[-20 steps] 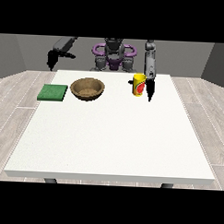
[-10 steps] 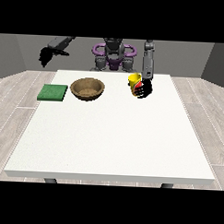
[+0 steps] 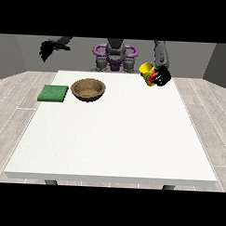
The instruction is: Pick the cup and pour the ball into the bowl, then pick the bowl and place it on the pad
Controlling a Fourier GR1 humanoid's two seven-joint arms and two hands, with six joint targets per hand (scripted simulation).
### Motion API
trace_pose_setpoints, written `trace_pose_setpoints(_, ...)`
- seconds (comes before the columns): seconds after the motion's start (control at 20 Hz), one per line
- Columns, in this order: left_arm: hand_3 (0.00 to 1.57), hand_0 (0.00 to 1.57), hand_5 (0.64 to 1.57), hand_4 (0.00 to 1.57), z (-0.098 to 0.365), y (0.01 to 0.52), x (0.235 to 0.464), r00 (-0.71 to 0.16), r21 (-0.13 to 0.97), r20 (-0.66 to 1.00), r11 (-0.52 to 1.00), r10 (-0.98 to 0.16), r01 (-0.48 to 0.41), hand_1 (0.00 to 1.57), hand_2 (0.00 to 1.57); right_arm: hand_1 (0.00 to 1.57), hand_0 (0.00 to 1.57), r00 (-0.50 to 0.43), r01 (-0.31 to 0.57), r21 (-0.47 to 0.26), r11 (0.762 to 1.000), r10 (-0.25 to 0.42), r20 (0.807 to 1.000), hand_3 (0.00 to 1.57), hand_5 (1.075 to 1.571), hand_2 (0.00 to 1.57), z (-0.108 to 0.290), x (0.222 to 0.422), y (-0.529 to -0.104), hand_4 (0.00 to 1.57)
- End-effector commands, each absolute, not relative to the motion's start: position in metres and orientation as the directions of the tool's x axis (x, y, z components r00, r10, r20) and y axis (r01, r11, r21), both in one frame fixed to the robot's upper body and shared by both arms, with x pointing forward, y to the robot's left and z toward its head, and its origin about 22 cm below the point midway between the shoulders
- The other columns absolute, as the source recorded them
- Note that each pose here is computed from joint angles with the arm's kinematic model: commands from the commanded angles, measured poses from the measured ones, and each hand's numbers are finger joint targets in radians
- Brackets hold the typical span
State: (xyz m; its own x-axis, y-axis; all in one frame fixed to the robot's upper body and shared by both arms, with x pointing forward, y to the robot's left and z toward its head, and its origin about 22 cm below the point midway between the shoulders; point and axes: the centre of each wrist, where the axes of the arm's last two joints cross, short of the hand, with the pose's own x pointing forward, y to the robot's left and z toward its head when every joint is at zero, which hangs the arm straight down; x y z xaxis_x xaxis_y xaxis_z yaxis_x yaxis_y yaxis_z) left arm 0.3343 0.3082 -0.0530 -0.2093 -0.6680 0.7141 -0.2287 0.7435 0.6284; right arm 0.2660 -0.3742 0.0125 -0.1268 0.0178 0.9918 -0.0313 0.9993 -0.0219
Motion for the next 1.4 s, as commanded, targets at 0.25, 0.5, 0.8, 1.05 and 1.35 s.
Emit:
trace_pose_setpoints(0.25,1.57,1.49,1.274,1.57,0.034,0.298,0.394,-0.104,0.825,0.502,0.511,-0.859,-0.242,1.49,1.57,0.0,0.0,-0.083,-0.032,-0.005,0.999,0.002,0.997,0.0,1.568,0.0,-0.013,0.256,-0.391,0.0)
trace_pose_setpoints(0.5,1.57,1.49,1.274,1.57,0.029,0.244,0.396,-0.105,0.836,0.486,0.497,-0.867,-0.231,1.49,1.57,0.0,0.0,-0.08,-0.034,0.02,0.999,-0.023,0.997,0.0,1.569,0.0,-0.018,0.252,-0.403,0.0)
trace_pose_setpoints(0.8,1.57,1.5,1.241,1.52,0.028,0.2,0.404,-0.061,0.932,0.254,0.261,-0.965,-0.25,1.5,1.57,0.0,0.0,-0.054,-0.068,0.033,0.997,-0.037,0.998,0.0,1.57,0.0,0.002,0.273,-0.396,0.0)
trace_pose_setpoints(1.05,1.57,1.55,1.244,1.57,0.069,0.145,0.421,-0.121,0.952,-0.005,0.032,-0.993,-0.304,1.55,1.57,0.0,0.0,-0.048,-0.05,0.023,0.998,-0.026,0.999,0.0,1.571,0.0,-0.016,0.267,-0.399,0.0)
trace_pose_setpoints(1.35,1.57,1.48,1.204,1.57,0.051,0.085,0.403,-0.255,0.91,-0.341,-0.25,-0.905,-0.33,1.48,1.57,0.0,0.0,-0.078,-0.062,0.015,0.998,-0.019,0.997,0.0,1.571,0.0,-0.006,0.275,-0.406,0.0)
